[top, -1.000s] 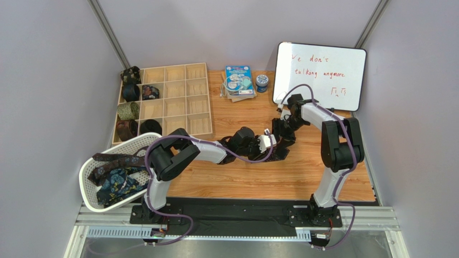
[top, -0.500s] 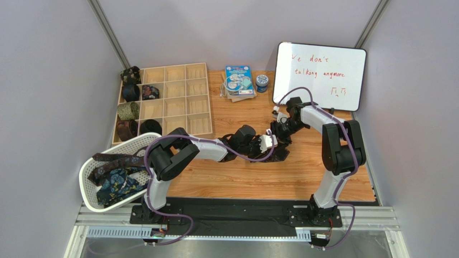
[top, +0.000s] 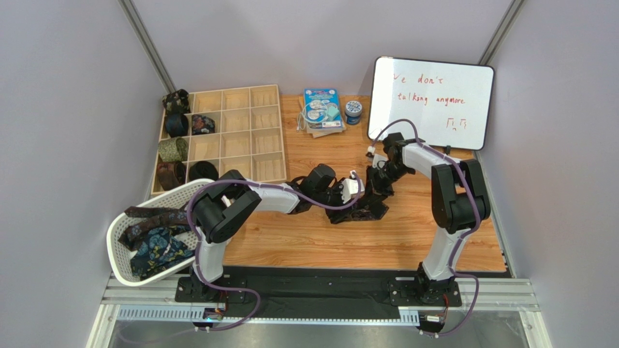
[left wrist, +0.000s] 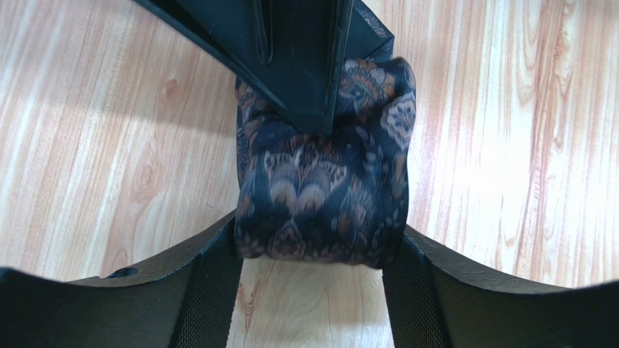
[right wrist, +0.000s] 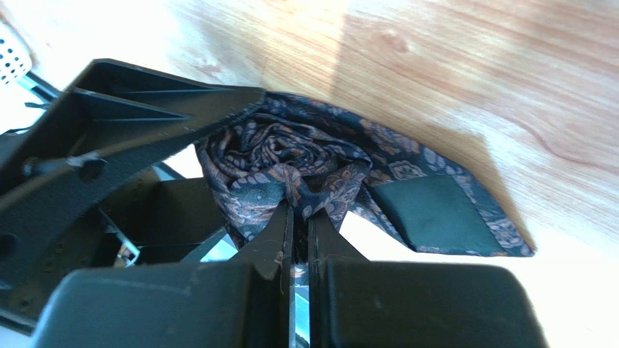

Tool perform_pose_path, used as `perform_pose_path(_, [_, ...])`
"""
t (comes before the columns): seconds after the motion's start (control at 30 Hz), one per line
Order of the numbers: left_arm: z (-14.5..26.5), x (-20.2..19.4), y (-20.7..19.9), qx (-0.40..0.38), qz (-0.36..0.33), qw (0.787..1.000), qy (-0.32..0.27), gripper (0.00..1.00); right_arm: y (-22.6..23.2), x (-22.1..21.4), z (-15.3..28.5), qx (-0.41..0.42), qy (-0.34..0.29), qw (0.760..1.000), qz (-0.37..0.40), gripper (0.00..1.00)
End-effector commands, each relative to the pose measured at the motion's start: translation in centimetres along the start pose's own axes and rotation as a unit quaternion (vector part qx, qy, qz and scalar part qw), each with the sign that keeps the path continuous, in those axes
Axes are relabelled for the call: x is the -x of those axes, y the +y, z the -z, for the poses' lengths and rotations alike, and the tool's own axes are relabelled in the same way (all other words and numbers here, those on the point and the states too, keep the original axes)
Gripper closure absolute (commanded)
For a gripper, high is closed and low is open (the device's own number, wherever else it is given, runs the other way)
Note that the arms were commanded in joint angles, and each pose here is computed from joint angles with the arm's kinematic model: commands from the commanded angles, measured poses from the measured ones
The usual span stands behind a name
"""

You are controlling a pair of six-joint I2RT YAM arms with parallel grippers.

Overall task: Roll the ties
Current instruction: Roll the tie at the center of the board.

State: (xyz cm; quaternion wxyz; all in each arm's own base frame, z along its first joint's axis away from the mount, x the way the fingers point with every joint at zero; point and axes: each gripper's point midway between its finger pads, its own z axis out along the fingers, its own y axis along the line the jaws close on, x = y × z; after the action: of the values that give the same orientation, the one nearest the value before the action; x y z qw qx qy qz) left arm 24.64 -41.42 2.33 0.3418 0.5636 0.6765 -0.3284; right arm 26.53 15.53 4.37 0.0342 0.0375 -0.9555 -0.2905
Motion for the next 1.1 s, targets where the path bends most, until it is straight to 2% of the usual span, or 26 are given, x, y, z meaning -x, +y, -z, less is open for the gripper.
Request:
perform_pose_path(0.0, [0.7, 1.5, -1.1, -0.024, 0.034, 0.999, -0.013, 0.28, -4.9, 0.4, -1.4, -0.115, -0.005, 0.993, 0.015, 1.0])
perform_pose_path(0.1, [0.3, 2.5, -0.8, -0.015, 0.04, 0.999, -0.03, 0.23, -5.7, 0.0, -1.7, -0.139, -0.001, 0.99, 0.01, 1.0])
perform_pose_path(0.37, [-1.2, 4.2, -1.0, -0.008, 0.039, 0.998, -0.058, 0.21, -6.5, 0.3, -2.5, -0.188, 0.013, 0.982, 0.008, 1.0])
perform_pose_path(0.53, [-2.1, 5.0, -0.5, 0.006, 0.026, 0.997, -0.071, 0.21, -5.9, 0.9, -3.5, -0.202, 0.028, 0.979, 0.019, 1.0])
perform_pose_path(0.63, [-2.7, 4.4, -0.2, 0.014, 0.02, 0.998, -0.062, 0.25, -5.3, 1.7, -3.8, -0.197, 0.021, 0.98, 0.026, 1.0])
perform_pose_path(0.73, [-3.0, 2.3, -0.1, 0.015, 0.015, 0.999, -0.03, 0.36, -4.6, 2.0, -3.9, -0.183, 0.019, 0.983, 0.029, 1.0])
perform_pose_path(0.77, [-3.0, 1.3, -0.1, 0.017, 0.013, 1.0, -0.018, 0.45, -4.3, 1.9, -3.8, -0.178, 0.018, 0.983, 0.032, 1.0])
perform_pose_path(0.83, [-2.6, -0.2, -0.3, 0.017, 0.007, 1.0, 0.004, 0.53, -3.7, 1.8, -3.2, -0.169, 0.014, 0.985, 0.039, 0.98])
perform_pose_path(0.87, [-2.1, -1.4, -0.8, 0.015, 0.009, 1.0, 0.016, 0.6, -3.5, 1.7, -2.9, -0.161, 0.012, 0.986, 0.04, 0.95])
perform_pose_path(1.0, [-1.1, -4.6, -1.8, 0.008, 0.013, 0.999, 0.052, 0.74, -2.1, 2.0, -0.4, -0.126, -0.009, 0.991, 0.038, 0.76])
perform_pose_path(1.03, [-1.0, -5.0, -2.0, 0.007, 0.012, 0.998, 0.057, 0.76, -1.7, 1.9, 0.1, -0.109, -0.01, 0.994, 0.032, 0.65])
perform_pose_path(1.07, [-0.9, -5.7, -2.1, 0.007, 0.017, 0.998, 0.064, 0.78, -1.5, 2.1, 1.2, -0.098, -0.025, 0.995, 0.026, 0.61])
